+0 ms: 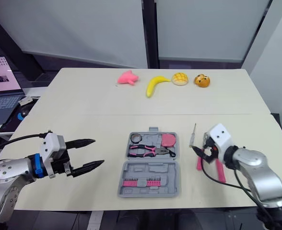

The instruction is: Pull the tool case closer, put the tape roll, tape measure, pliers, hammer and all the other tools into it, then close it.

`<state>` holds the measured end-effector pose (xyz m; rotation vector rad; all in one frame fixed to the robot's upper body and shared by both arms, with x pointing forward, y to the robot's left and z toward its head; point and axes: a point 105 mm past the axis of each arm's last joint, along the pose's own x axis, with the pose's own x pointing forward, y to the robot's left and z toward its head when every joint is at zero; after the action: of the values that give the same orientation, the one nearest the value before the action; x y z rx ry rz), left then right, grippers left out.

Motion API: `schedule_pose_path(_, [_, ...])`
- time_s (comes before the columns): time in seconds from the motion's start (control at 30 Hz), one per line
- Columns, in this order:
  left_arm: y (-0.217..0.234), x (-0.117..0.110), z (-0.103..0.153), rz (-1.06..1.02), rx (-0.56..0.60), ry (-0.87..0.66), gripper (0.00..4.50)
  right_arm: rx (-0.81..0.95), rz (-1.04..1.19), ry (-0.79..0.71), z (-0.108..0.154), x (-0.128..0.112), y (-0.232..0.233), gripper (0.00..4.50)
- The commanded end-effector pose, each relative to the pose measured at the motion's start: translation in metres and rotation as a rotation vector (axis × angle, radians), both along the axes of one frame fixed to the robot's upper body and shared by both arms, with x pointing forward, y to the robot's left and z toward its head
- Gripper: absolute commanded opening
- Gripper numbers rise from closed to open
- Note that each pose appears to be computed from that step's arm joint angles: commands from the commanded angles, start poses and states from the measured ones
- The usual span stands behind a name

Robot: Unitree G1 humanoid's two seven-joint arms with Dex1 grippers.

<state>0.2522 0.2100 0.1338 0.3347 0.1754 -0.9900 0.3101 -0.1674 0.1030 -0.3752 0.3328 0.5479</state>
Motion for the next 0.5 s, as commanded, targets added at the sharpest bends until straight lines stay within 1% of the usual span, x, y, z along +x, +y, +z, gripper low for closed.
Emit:
schedule_pose_path(0.03, [-0.016, -0.004, 0.009, -0.1, 0.019, -0.015, 4.5, -0.003, -0.097, -0.01, -0.004, 0.015, 0.007, 4.49])
schedule_pose_path(0.2, [-0.026, -0.005, 0.009, -0.171, 0.033, -0.019, 4.5, 0.036, -0.191, 0.006, -0.014, 0.038, 0.024, 4.49])
schedule_pose_path(0.33, [-0.03, -0.002, 0.007, -0.189, 0.023, -0.025, 4.5, 0.048, -0.279, 0.005, -0.019, 0.055, 0.024, 4.49])
schedule_pose_path(0.5, [-0.031, 0.0, 0.003, -0.195, 0.022, -0.028, 4.5, 0.075, -0.37, 0.026, -0.027, 0.07, 0.017, 4.49])
